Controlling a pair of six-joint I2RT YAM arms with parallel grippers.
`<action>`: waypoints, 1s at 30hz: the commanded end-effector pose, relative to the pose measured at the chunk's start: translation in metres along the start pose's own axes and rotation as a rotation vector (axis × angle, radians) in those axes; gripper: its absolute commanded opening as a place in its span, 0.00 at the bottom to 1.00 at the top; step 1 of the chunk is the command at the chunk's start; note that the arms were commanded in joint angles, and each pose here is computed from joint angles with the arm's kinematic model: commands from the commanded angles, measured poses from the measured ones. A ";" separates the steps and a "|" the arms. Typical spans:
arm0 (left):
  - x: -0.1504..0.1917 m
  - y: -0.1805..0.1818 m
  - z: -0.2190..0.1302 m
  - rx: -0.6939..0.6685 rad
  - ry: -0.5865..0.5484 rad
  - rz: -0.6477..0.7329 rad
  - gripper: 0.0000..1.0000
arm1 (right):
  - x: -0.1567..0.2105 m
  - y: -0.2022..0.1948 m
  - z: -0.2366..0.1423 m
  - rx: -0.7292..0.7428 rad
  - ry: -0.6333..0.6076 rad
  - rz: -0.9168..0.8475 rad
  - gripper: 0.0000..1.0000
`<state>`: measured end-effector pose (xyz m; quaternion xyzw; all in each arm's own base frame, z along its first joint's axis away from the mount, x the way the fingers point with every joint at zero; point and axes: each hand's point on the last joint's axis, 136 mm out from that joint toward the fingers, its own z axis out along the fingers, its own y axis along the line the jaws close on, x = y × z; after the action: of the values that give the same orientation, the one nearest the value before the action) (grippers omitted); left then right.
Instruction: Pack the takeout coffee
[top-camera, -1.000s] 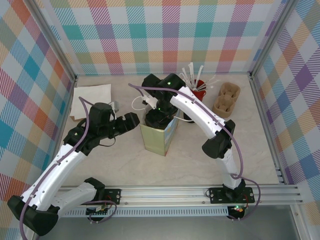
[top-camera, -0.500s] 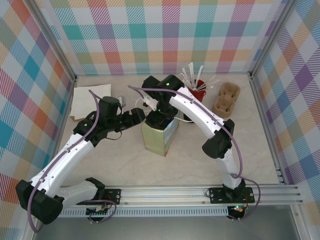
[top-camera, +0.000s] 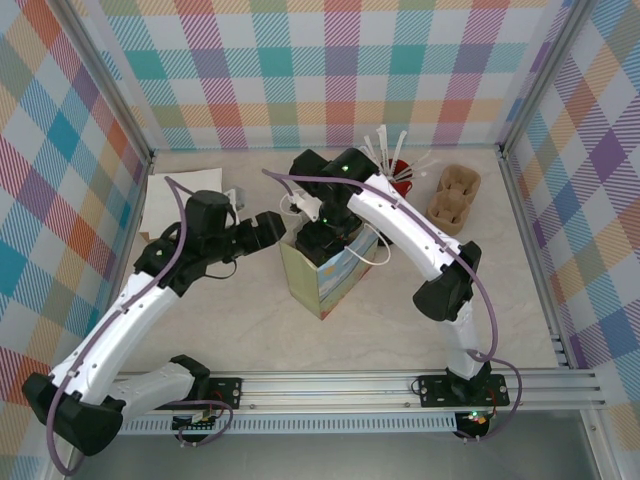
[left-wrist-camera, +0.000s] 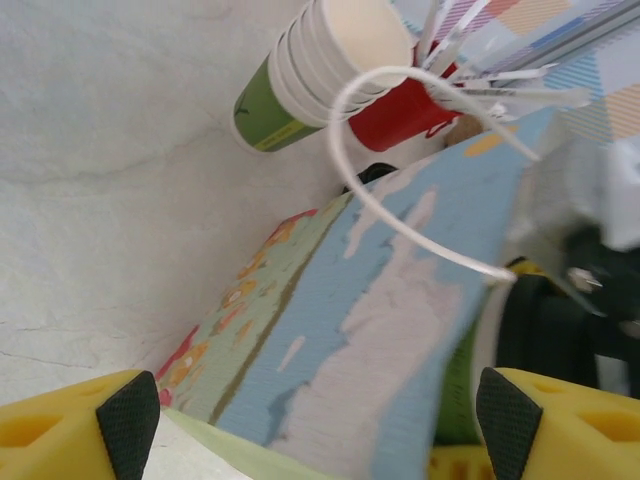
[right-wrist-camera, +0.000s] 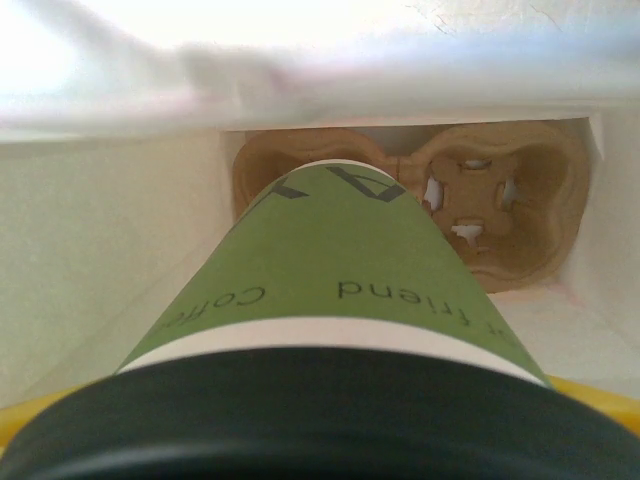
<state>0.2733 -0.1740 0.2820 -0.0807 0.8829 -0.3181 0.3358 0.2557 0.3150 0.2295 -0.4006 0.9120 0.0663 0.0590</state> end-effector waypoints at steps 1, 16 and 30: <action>-0.005 -0.017 -0.021 0.061 -0.028 0.052 0.85 | 0.003 0.005 -0.012 -0.017 -0.024 -0.025 0.80; 0.008 -0.018 0.029 0.051 0.142 0.116 0.84 | 0.005 0.005 -0.011 -0.021 -0.015 -0.017 0.80; -0.009 0.013 0.032 -0.107 0.063 0.090 0.80 | 0.018 0.006 -0.011 -0.027 -0.003 -0.010 0.79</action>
<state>0.2963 -0.1899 0.2512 -0.0382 0.9125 -0.2800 0.2959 0.2497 0.3097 0.2221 -0.4034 0.9116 0.0645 0.0470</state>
